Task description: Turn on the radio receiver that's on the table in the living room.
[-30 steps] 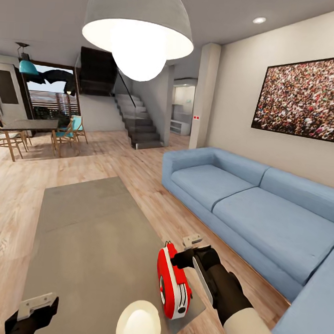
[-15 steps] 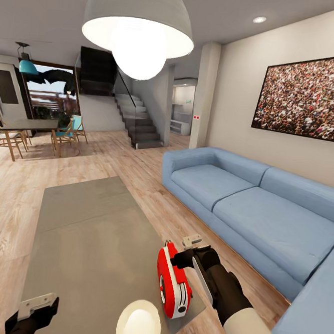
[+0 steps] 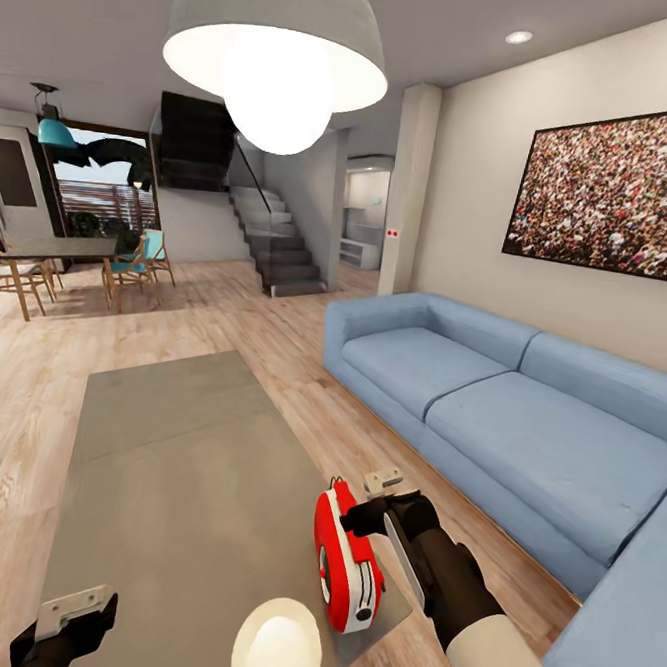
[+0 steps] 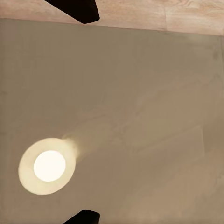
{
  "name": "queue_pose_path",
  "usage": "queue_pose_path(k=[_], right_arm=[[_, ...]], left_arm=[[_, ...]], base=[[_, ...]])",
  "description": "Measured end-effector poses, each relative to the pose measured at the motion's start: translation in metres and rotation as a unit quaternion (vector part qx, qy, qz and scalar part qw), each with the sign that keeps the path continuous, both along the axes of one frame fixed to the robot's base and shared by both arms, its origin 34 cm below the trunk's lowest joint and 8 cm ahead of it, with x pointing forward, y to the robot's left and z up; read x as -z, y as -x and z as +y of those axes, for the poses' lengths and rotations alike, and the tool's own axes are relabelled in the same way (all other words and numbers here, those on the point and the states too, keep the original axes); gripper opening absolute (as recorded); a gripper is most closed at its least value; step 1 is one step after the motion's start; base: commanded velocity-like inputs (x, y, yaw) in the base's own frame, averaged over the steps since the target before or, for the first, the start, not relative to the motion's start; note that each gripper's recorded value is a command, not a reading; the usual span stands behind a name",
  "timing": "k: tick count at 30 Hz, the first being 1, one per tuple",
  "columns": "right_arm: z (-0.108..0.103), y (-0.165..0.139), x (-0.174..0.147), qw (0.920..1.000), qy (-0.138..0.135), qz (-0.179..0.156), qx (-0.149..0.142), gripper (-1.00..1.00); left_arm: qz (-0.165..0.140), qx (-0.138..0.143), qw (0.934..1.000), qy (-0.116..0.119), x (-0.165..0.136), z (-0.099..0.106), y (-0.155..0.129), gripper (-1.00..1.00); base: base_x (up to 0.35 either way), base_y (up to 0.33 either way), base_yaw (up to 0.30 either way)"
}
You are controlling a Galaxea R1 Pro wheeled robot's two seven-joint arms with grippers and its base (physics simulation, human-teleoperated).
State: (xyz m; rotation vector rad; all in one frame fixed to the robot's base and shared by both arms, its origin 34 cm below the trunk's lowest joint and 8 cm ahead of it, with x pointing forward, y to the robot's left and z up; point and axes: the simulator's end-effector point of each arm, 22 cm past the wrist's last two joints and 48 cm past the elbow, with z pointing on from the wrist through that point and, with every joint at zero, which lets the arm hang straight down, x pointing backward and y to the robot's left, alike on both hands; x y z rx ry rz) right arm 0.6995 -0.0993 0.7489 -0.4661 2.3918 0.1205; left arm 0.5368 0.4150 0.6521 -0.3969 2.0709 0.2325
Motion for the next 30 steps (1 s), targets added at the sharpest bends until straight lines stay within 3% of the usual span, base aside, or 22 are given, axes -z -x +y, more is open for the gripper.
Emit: queue_pose_path(k=[30], right_arm=[[0.0, 0.004, 0.025, 1.0, 0.003, 0.003, -0.002, 1.0]], left_arm=[[0.0, 0.0, 1.0, 0.0, 0.022, 0.0, 0.002, 1.0]], base=[[0.0, 0.0, 0.0]])
